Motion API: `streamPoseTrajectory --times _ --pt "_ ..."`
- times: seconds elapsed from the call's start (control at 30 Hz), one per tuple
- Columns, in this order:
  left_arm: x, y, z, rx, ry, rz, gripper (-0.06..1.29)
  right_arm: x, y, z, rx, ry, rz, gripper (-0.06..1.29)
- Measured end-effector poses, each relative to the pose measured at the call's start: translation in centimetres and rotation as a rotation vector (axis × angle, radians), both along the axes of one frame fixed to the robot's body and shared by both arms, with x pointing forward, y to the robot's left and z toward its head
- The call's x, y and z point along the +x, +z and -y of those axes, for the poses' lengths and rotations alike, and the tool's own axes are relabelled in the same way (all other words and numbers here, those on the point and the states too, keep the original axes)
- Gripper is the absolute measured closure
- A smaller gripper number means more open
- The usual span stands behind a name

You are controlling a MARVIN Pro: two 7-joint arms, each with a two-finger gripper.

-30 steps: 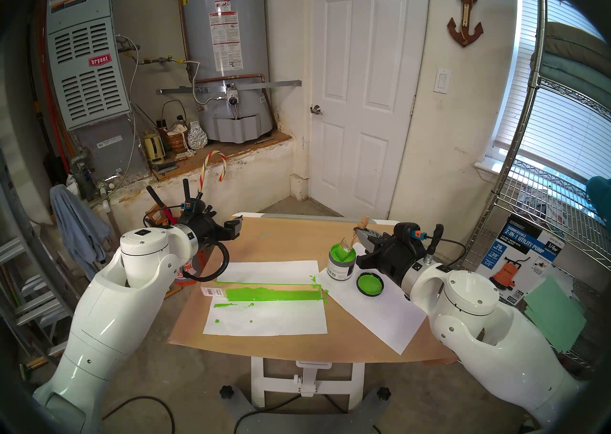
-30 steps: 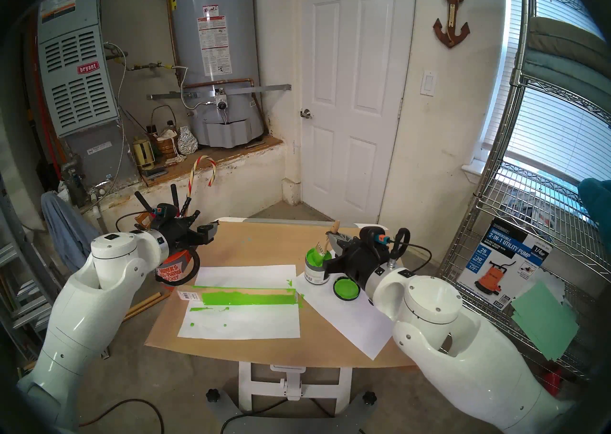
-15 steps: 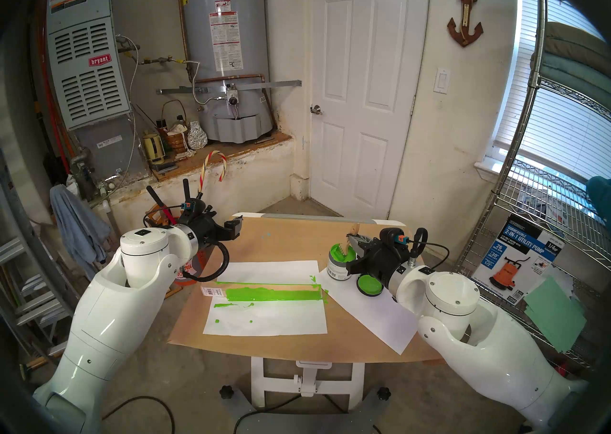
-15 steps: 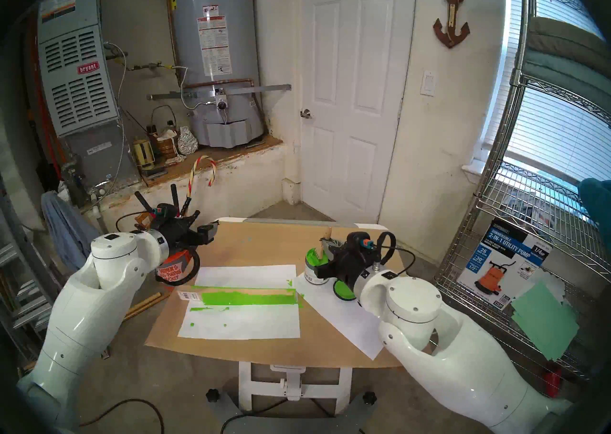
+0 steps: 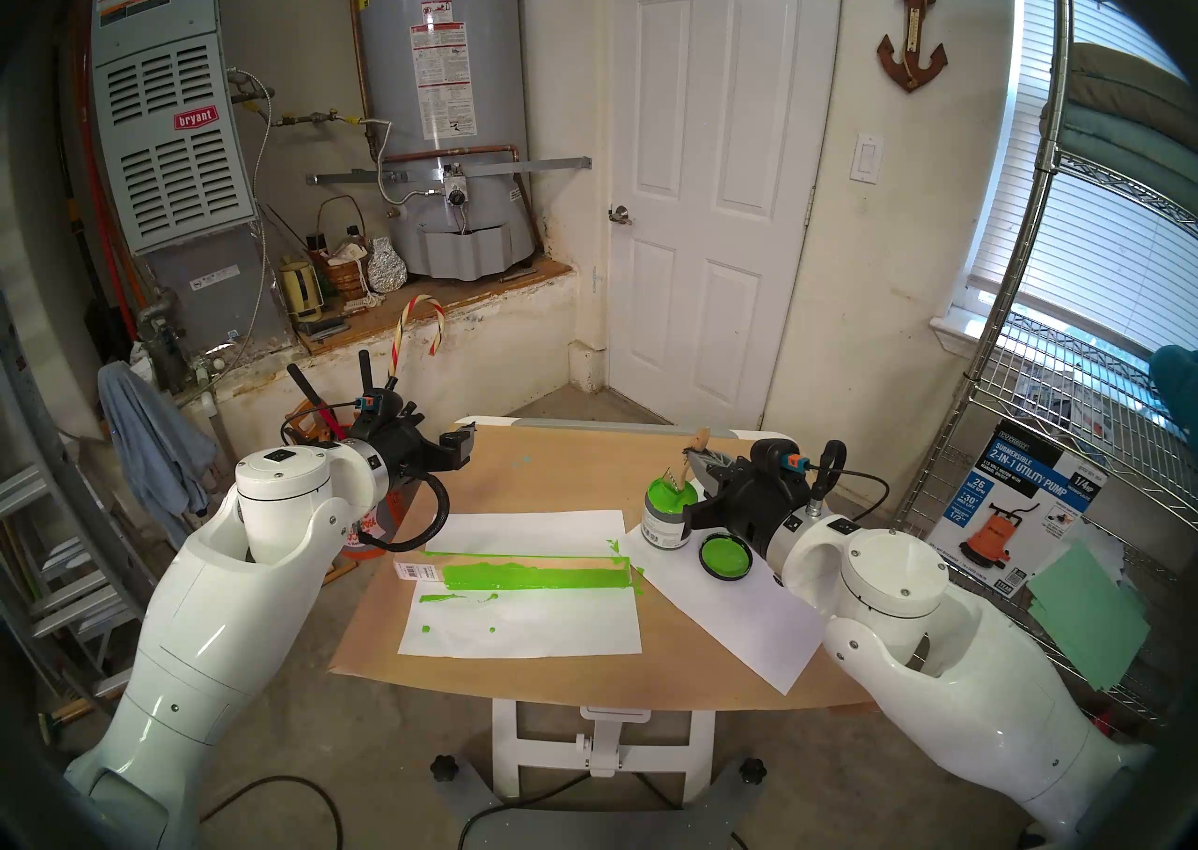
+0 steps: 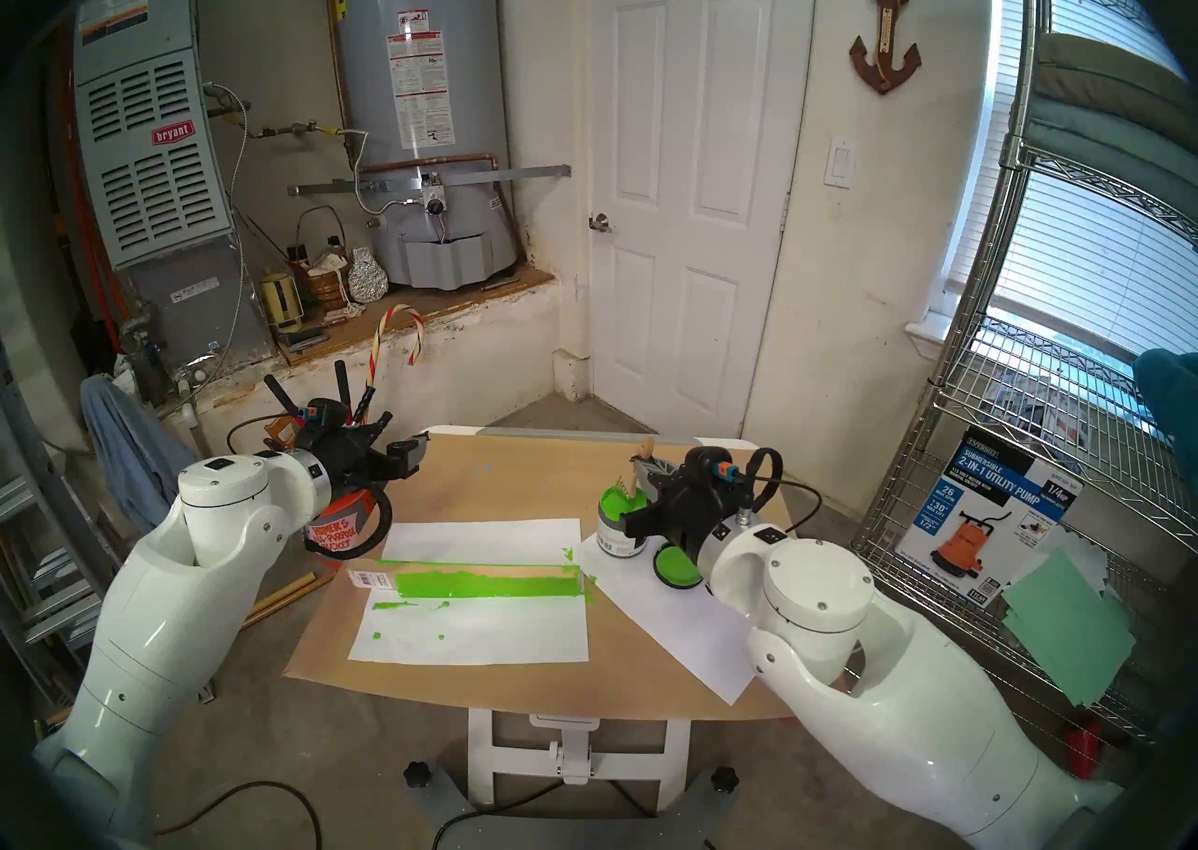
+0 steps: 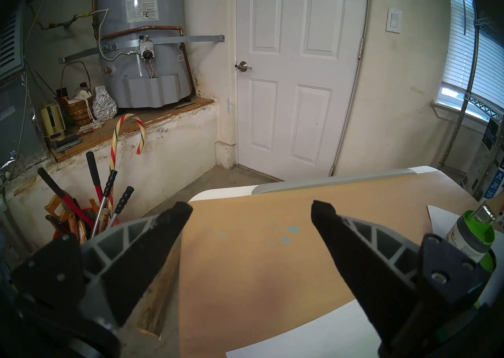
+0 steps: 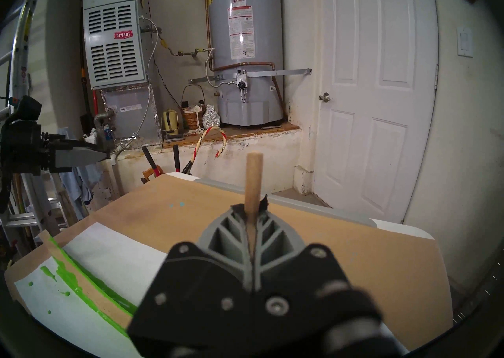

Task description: Pick up brush, dip the brush into paint, and paint the wood

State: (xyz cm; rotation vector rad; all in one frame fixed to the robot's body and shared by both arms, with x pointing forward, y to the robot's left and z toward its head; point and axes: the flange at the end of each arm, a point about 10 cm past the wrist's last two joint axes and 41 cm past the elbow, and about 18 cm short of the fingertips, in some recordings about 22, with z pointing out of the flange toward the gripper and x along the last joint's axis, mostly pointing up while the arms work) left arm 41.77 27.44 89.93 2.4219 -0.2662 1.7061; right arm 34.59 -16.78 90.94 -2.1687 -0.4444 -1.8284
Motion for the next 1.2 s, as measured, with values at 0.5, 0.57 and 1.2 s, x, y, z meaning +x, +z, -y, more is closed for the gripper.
streamPoseTrajectory --times 0.5,0.57,1.2 --pt "0.0 0.0 0.0 0.000 0.000 0.000 -0.02 -1.6 1.5 1.1 0.062 0.002 0.001 1.25" --pt "0.0 0.0 0.0 0.000 0.000 0.000 -0.02 -1.8 1.4 1.1 0.067 0.006 -0.003 1.25" --pt "0.0 0.0 0.0 0.000 0.000 0.000 -0.02 -2.4 0.8 -0.4 0.099 0.035 -0.016 1.25"
